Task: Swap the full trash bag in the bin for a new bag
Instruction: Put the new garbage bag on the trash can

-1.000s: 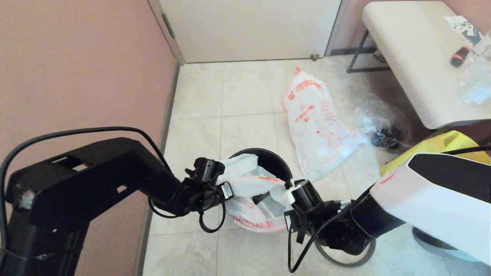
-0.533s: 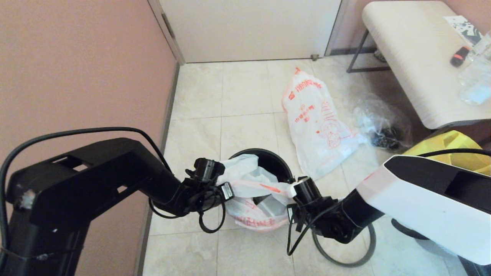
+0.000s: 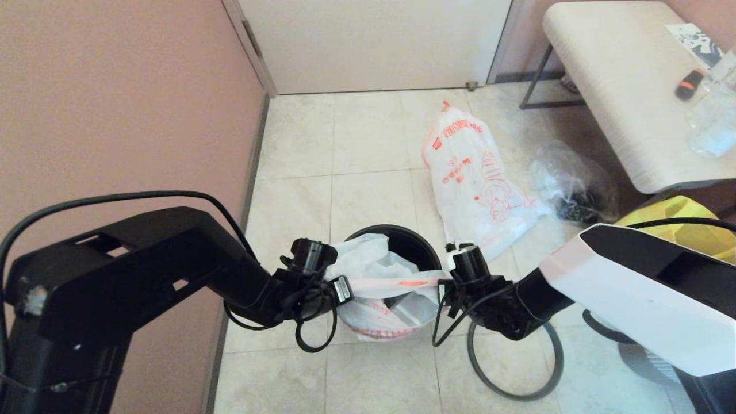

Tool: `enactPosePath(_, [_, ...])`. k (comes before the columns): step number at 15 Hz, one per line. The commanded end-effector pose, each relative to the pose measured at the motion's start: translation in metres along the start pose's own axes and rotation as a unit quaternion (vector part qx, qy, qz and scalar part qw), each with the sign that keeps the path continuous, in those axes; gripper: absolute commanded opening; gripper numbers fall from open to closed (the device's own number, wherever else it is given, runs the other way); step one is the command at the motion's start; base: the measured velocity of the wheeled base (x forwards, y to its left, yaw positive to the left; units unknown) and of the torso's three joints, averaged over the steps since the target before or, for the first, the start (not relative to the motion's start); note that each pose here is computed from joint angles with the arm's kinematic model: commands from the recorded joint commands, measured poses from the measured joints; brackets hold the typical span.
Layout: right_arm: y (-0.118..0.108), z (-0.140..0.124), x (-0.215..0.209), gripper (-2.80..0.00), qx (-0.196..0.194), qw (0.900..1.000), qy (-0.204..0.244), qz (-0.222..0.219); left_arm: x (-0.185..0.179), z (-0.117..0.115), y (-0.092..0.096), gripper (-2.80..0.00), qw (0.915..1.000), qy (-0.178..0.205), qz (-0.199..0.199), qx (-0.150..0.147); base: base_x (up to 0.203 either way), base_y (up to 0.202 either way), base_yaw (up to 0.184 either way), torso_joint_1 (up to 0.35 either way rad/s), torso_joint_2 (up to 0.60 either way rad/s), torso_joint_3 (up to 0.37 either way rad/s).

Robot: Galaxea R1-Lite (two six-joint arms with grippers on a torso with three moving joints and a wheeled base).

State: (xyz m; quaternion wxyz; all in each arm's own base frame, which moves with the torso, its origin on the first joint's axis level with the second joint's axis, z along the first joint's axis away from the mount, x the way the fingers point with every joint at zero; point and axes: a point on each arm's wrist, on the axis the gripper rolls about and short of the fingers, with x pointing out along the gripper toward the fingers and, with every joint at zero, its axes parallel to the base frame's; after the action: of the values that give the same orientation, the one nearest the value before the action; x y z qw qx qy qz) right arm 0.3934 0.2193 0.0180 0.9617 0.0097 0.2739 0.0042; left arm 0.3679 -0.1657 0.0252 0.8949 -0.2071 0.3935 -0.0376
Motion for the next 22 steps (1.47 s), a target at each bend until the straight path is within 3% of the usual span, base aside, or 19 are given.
enactPosePath(1, [0.0,0.006,-0.003,-2.8,0.013,1.0,-0.009,0.002,-0.001,-0.002,-0.001,-2.8,1.0,0.006,-0.006,0.001,0.0,0.0,0.0,0.0,0.0,0.0])
enactPosePath(7, [0.003,0.017,-0.008,-2.8,0.024,0.999,-0.023,0.014,-0.007,-0.011,-0.004,-2.8,0.9985,0.035,-0.032,0.026,0.0,0.0,0.0,0.0,0.0,0.0])
enactPosePath(10, [0.004,0.031,-0.014,-2.8,0.05,0.998,-0.039,0.021,-0.009,-0.014,-0.003,-2.8,0.9968,0.047,-0.044,0.046,0.0,0.0,0.0,0.0,0.0,0.0])
enactPosePath(13, [0.0,0.04,-0.03,-2.8,0.075,0.996,-0.04,0.027,-0.007,-0.015,-0.003,-2.8,0.9968,0.048,-0.042,0.048,0.0,0.0,0.0,0.0,0.0,0.0])
enactPosePath(17, [-0.01,0.004,-0.029,-2.8,0.035,0.998,0.051,-0.001,-0.008,-0.012,-0.005,-2.8,0.9973,0.039,-0.041,0.047,0.0,0.0,0.0,0.0,0.0,0.0])
enactPosePath(22, [-0.009,0.004,-0.047,-2.8,0.052,0.998,0.026,0.023,-0.007,-0.013,-0.005,-2.8,0.9973,0.04,-0.04,0.046,0.0,0.0,0.0,0.0,0.0,0.0])
